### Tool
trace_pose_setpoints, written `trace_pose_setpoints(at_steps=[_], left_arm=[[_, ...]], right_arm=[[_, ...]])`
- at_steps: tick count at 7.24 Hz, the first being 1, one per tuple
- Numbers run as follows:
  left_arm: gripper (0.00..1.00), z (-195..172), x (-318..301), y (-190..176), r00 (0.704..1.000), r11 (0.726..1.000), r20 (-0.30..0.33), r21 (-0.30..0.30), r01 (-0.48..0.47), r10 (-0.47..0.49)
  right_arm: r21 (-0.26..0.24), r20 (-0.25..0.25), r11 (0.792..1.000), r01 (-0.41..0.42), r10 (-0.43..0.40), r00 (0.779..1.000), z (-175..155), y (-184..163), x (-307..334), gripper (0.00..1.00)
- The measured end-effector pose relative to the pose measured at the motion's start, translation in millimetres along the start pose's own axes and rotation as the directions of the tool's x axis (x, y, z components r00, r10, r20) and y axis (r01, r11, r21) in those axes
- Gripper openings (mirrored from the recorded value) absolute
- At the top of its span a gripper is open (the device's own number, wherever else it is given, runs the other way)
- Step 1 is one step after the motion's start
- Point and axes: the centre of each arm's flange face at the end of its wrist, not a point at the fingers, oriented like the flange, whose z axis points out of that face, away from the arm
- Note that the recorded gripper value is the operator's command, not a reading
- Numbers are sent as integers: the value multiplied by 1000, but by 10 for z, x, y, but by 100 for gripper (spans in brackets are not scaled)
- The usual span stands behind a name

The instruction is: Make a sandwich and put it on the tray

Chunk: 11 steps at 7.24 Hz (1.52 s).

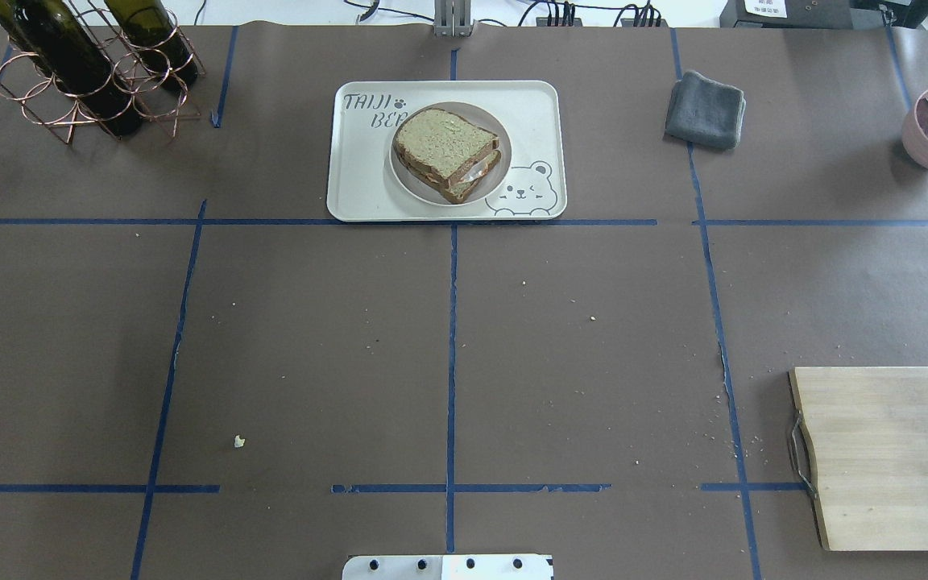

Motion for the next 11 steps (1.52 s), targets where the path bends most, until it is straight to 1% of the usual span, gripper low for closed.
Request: trace_pose_setpoints(at_steps=[1, 2, 3, 4, 5, 6, 8, 9, 11], left_arm=[[100, -253, -457, 57, 998, 999, 57, -39, -10, 12], [100, -435, -783, 143, 996, 996, 88, -89, 10, -2], [100, -534, -967, 241, 996, 990, 85, -135, 51, -40], [100, -569, -1050, 345, 995, 981, 54, -169, 95, -87], [100, -593, -1094, 476, 992, 975, 24, -186, 124, -122], [100, -620, -1110, 594, 991, 973, 6, -191, 129, -130], [100, -689, -1069, 711, 995, 978, -6, -185, 92, -95], [100, -679, -1076, 755, 996, 978, -11, -188, 88, -92], [100, -686, -1076, 729, 996, 979, -10, -186, 84, -87]], right_arm=[[-9, -2, 1000, -5, 5, 1000, -21, 26, 90, 100], [-19, -1, 1000, -18, 18, 1000, 3, 41, 154, 100], [-30, 4, 999, -32, 32, 999, 48, 52, 209, 100], [-38, 15, 998, -43, 43, 999, 84, 61, 242, 100], [-41, 23, 998, -49, 50, 998, 101, 73, 260, 100], [-43, 28, 998, -53, 54, 998, 109, 81, 274, 100], [-38, 30, 998, -55, 57, 998, 93, 92, 299, 100], [-36, 30, 998, -55, 56, 998, 83, 94, 309, 100], [-35, 31, 998, -60, 61, 998, 81, 97, 328, 100]])
